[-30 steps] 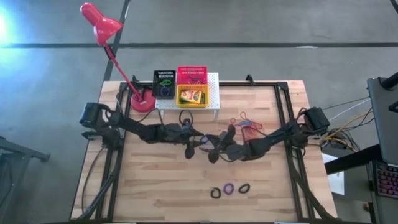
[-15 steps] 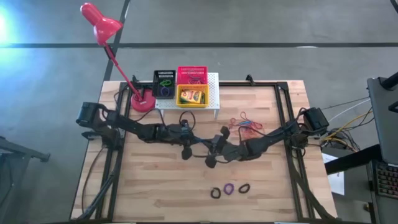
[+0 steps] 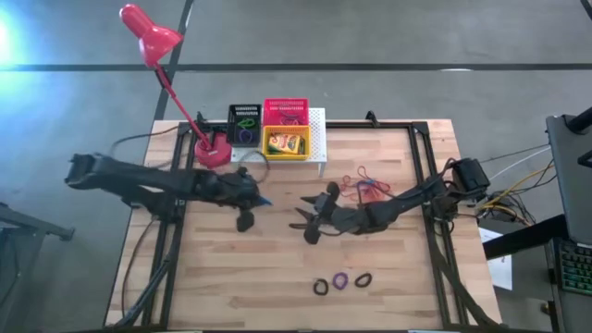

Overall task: Pick & Place Office Desk Supplies
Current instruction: Put the blue spring keychain into the black bin on the shelf

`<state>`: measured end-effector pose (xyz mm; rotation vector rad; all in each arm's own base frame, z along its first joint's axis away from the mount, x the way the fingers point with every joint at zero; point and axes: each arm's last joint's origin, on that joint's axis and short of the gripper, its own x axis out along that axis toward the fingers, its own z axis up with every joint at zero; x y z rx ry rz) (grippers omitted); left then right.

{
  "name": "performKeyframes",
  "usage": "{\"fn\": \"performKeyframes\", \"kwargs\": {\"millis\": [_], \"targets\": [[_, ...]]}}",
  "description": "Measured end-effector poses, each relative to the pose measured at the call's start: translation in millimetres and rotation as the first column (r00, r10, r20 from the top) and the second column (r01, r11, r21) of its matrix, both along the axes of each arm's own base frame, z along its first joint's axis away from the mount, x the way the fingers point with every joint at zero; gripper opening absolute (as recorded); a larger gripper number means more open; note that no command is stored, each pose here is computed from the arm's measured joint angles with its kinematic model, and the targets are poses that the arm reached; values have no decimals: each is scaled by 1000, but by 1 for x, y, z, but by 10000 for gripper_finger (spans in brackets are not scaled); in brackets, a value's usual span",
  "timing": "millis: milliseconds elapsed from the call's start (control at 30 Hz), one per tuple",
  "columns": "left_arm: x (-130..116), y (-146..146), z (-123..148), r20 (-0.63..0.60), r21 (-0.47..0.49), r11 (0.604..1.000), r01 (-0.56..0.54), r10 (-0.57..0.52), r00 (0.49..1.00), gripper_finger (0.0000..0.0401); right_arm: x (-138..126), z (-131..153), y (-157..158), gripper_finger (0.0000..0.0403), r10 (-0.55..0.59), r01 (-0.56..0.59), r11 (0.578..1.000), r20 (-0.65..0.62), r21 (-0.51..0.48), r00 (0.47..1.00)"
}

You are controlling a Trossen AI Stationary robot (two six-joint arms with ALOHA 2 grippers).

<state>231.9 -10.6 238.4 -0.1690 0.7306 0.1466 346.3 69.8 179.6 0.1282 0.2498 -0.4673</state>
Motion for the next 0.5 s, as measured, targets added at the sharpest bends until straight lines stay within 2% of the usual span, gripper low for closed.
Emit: {"fn": "performKeyframes", "kwargs": {"millis": [133, 267, 367, 500], "targets": [[-27, 11, 55, 11, 104, 980, -167, 167, 986, 20, 1, -14, 0, 175, -21, 22, 999, -23, 26, 1000], [-32, 42, 98, 36, 206, 935, -287, 286, 958, 22, 4, -20, 1, 170, -22, 22, 999, -32, 27, 999], [-28, 78, 108, 13, 237, 898, -370, 378, 926, 23, 5, -21, 2, 163, -22, 23, 999, -14, 45, 1000], [-30, 138, 100, -92, 218, 865, -452, 480, 873, 24, 2, -20, 13, 153, 1, -1, 997, -5, 71, 1000]]}}
